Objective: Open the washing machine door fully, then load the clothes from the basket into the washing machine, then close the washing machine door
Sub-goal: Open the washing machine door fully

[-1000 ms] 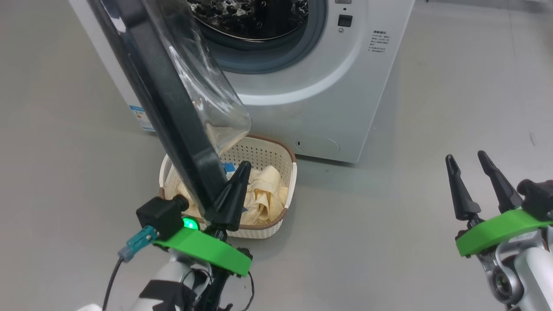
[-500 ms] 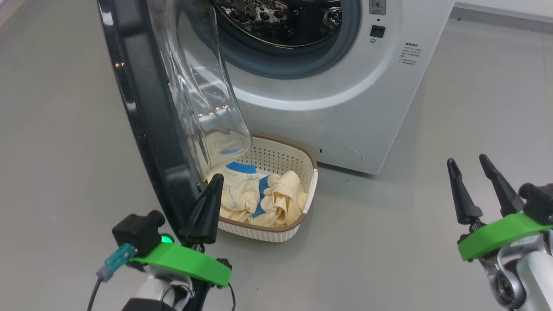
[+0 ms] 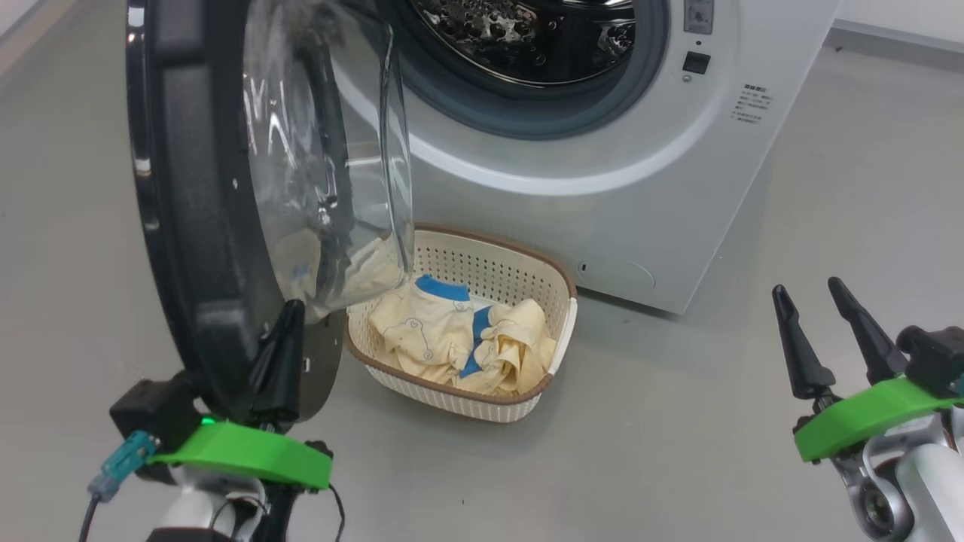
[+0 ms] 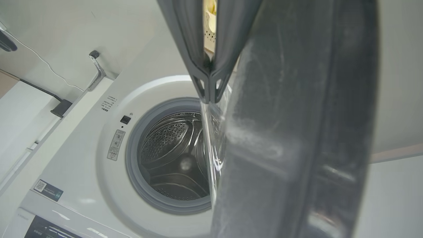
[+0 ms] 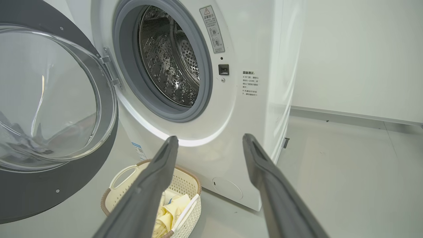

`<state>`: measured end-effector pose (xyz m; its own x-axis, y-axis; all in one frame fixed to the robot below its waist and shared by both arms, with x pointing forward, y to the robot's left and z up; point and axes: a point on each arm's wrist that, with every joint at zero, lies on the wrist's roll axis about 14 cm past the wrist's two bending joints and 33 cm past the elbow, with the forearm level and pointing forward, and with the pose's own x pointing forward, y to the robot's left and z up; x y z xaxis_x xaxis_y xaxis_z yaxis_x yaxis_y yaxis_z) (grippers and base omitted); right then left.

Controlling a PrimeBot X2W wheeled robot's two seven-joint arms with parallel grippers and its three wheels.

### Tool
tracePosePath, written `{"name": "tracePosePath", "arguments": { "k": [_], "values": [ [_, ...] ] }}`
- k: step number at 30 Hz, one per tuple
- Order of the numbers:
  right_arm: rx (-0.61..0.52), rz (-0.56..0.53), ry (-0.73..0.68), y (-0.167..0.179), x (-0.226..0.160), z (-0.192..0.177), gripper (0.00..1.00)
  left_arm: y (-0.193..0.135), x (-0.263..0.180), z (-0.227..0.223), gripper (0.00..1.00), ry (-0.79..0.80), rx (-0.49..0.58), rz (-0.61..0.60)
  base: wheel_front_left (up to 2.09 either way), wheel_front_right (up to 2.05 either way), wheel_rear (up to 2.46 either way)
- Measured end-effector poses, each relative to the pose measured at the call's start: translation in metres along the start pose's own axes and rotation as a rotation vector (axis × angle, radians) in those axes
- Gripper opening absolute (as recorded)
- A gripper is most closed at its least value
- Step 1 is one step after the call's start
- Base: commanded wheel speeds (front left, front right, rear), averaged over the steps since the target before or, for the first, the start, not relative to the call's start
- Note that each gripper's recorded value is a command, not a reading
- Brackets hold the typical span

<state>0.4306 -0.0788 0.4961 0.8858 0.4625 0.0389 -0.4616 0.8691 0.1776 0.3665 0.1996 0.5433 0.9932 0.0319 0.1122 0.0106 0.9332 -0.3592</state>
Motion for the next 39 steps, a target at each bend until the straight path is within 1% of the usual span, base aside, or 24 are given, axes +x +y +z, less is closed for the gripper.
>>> {"name": "tracePosePath", "arguments": {
  "k": [14, 19, 23, 39],
  "values": [
    [0.008, 0.025, 0.042, 0.001, 0.009, -0.017, 1.00, 0.077, -0.006, 0.024, 0.00, -0.055, 0.104, 0.232, 0.00, 0.00, 0.00],
    [0.006, 0.029, 0.052, 0.000, 0.011, -0.021, 1.00, 0.095, -0.009, 0.028, 0.00, -0.064, 0.129, 0.285, 0.00, 0.00, 0.00],
    [0.003, 0.033, 0.064, -0.002, 0.013, -0.025, 1.00, 0.110, -0.009, 0.032, 0.00, -0.066, 0.168, 0.330, 0.00, 0.00, 0.00],
    [-0.006, 0.062, 0.099, -0.002, 0.021, -0.040, 1.00, 0.162, -0.004, 0.042, 0.00, -0.054, 0.246, 0.463, 0.00, 0.00, 0.00]
  ]
}}
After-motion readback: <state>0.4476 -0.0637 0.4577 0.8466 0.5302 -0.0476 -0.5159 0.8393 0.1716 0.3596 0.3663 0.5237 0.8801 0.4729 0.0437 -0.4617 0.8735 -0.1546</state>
